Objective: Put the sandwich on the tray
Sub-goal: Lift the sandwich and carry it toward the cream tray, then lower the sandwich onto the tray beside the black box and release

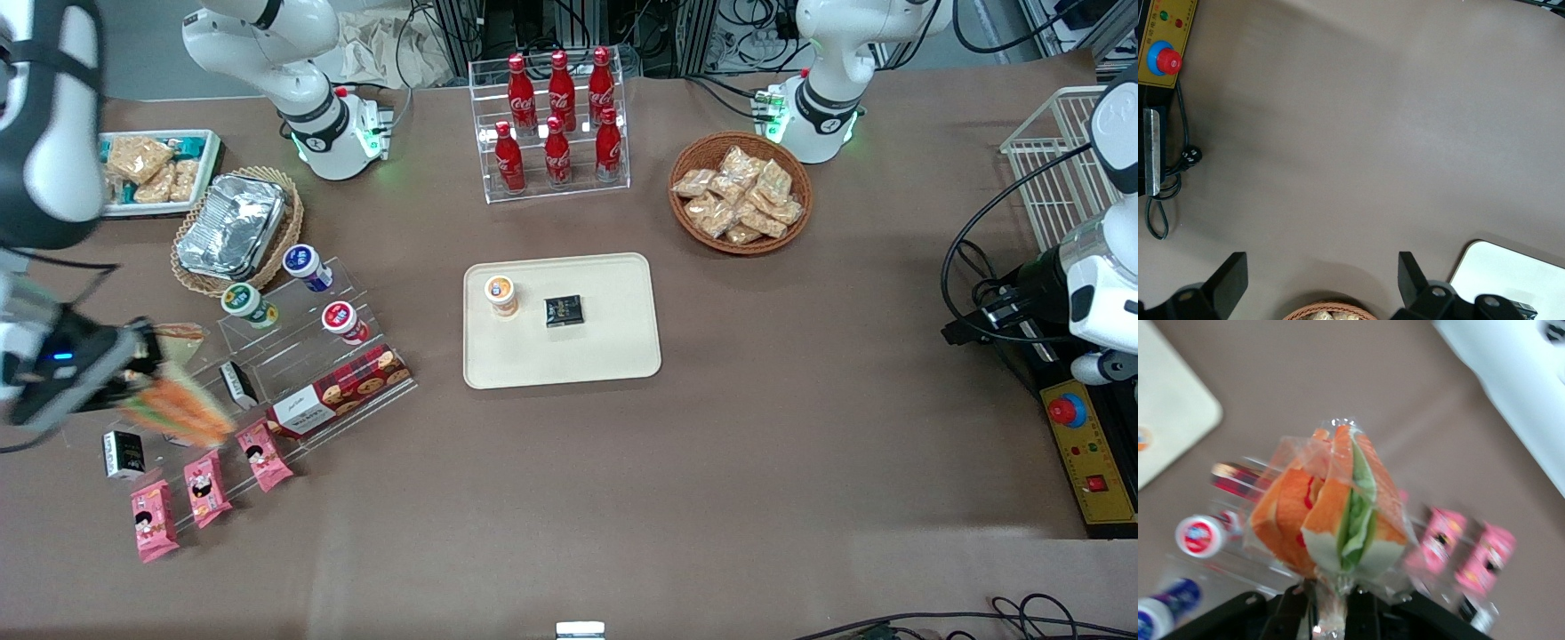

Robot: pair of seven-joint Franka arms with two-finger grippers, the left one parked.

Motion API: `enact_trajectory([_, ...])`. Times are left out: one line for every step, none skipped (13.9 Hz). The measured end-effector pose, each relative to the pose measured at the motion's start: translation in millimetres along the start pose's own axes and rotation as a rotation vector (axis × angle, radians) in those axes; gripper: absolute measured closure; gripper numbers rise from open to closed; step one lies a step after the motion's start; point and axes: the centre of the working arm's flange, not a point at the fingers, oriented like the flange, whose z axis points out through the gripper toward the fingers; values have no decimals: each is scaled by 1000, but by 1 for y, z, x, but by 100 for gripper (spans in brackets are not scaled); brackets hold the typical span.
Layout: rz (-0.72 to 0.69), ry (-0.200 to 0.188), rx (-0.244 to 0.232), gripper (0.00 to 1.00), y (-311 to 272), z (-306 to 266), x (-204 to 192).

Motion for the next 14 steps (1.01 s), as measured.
enact_trajectory([-59, -8, 15, 82, -24, 7, 29])
enact_trajectory([-115, -16, 28, 82, -48, 15, 56])
enact_trajectory([-166, -30, 45, 82, -72, 28, 81])
enact_trajectory([-210, -48, 65, 82, -93, 45, 103])
enact_trajectory([-253, -67, 83, 82, -114, 67, 124])
enact_trajectory([-296, -77, 84, 82, -135, 90, 147])
enact_trajectory([-342, -76, 70, 82, -157, 112, 170])
enact_trajectory([-388, -73, 54, 82, -180, 136, 192])
enact_trajectory([-424, -69, 49, 82, -201, 160, 208])
enact_trajectory([-466, -56, 54, 82, -219, 184, 222])
enact_trajectory([-515, -33, 54, 82, -235, 207, 234])
enact_trajectory([-558, -16, 50, 82, -248, 229, 243])
enact_trajectory([-596, -7, 49, 82, -259, 250, 249])
enact_trajectory([-627, 0, 50, 82, -270, 269, 254])
